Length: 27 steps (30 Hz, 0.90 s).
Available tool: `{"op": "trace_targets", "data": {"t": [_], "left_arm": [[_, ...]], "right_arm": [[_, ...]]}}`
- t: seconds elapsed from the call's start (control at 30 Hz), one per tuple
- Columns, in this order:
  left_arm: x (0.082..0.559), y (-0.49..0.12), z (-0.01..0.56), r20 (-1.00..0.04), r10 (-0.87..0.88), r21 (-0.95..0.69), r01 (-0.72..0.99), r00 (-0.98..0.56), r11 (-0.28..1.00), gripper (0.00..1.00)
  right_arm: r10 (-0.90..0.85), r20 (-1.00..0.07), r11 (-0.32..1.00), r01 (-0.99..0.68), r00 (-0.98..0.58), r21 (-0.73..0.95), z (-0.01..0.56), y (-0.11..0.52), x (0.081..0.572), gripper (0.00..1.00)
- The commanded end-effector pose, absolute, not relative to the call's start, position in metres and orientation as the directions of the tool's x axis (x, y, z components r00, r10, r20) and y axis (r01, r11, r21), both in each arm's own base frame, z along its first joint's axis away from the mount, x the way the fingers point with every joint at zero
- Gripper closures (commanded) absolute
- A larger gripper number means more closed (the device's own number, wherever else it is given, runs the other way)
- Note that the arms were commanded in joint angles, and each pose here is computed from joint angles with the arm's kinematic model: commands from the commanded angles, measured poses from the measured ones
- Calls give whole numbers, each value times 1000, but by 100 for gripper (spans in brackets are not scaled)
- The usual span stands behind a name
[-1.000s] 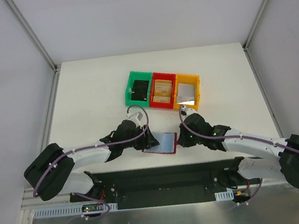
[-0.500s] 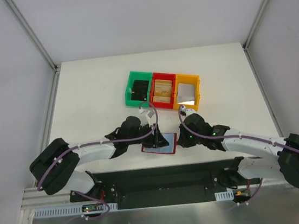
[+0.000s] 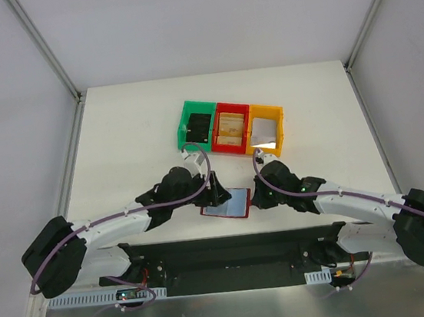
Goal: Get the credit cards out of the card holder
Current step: Remove the credit card from the card holder.
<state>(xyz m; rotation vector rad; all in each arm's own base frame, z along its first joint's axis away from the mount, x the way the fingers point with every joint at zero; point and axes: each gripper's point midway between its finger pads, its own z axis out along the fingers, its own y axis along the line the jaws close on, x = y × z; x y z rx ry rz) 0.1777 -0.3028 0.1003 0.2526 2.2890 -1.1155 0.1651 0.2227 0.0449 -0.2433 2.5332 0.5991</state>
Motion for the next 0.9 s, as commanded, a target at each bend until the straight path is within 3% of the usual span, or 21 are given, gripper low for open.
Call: {"op": "trace_targets", "data": {"t": [0.0, 0.53, 0.87], "left_arm": [[180, -271, 60, -532, -86, -574, 284, -842, 768, 31], [181, -255, 37, -495, -97, -521, 206, -864, 828, 32], [173, -280, 42, -461, -41, -592, 273, -886, 758, 35]], "right_arm": [[-47, -546, 872, -301, -837, 387, 53, 231, 169, 100], [-48, -540, 873, -298, -840, 386, 51, 230, 167, 100], [-51, -537, 870, -302, -842, 391, 50, 231, 166, 100]]}}
